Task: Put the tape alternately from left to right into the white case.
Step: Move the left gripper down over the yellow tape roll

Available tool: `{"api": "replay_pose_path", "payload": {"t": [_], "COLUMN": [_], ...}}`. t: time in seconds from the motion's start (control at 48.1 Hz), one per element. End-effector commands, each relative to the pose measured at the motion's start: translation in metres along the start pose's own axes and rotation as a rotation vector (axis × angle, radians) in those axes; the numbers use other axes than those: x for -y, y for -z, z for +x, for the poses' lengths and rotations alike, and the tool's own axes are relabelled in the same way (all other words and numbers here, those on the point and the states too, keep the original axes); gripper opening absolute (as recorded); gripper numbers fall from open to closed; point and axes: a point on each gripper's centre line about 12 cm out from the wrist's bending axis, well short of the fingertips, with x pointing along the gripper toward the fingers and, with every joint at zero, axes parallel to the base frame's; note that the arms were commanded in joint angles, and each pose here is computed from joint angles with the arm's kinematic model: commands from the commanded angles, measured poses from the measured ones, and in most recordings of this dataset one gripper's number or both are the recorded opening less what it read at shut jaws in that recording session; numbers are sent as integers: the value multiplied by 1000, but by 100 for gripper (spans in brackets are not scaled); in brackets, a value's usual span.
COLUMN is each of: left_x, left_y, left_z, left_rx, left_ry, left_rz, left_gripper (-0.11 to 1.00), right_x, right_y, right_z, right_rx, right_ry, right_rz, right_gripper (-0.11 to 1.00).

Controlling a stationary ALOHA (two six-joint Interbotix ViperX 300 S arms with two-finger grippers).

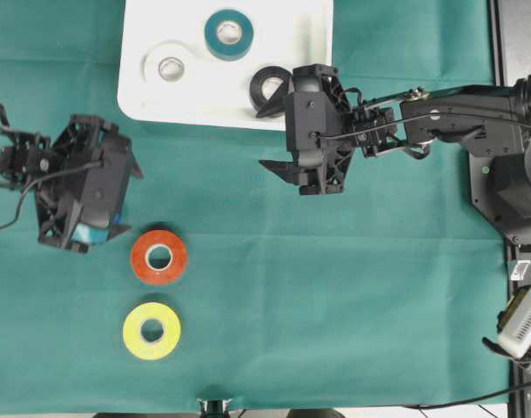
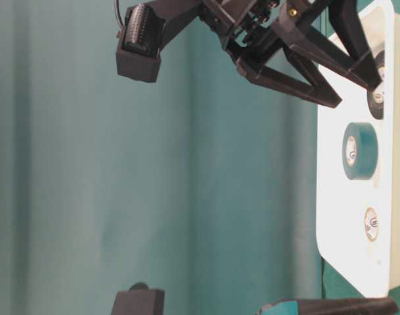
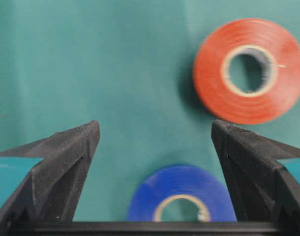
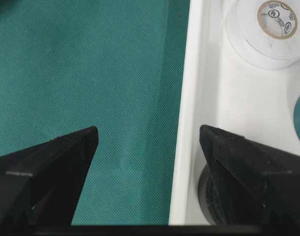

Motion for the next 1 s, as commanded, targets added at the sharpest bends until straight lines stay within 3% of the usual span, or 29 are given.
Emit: {"api": "replay_pose_path", "payload": {"t": [0.0, 0.499, 0.978], "left_x": [8, 67, 74], "left_y": [-12, -22, -21], "left_z": [-5, -9, 4], "left_rx": [41, 137, 118], "left_ry": [14, 127, 138], "left_rz": [21, 155, 178], "left_gripper": [96, 96, 96], "right_x": [-1, -1, -1], "right_y": [-12, -9, -10], "right_z": [-7, -6, -7], "right_rx": [45, 37, 39], "right_ry": [-4, -4, -4], "right_rz": [-1, -2, -2], "right_gripper": [85, 85, 85]}}
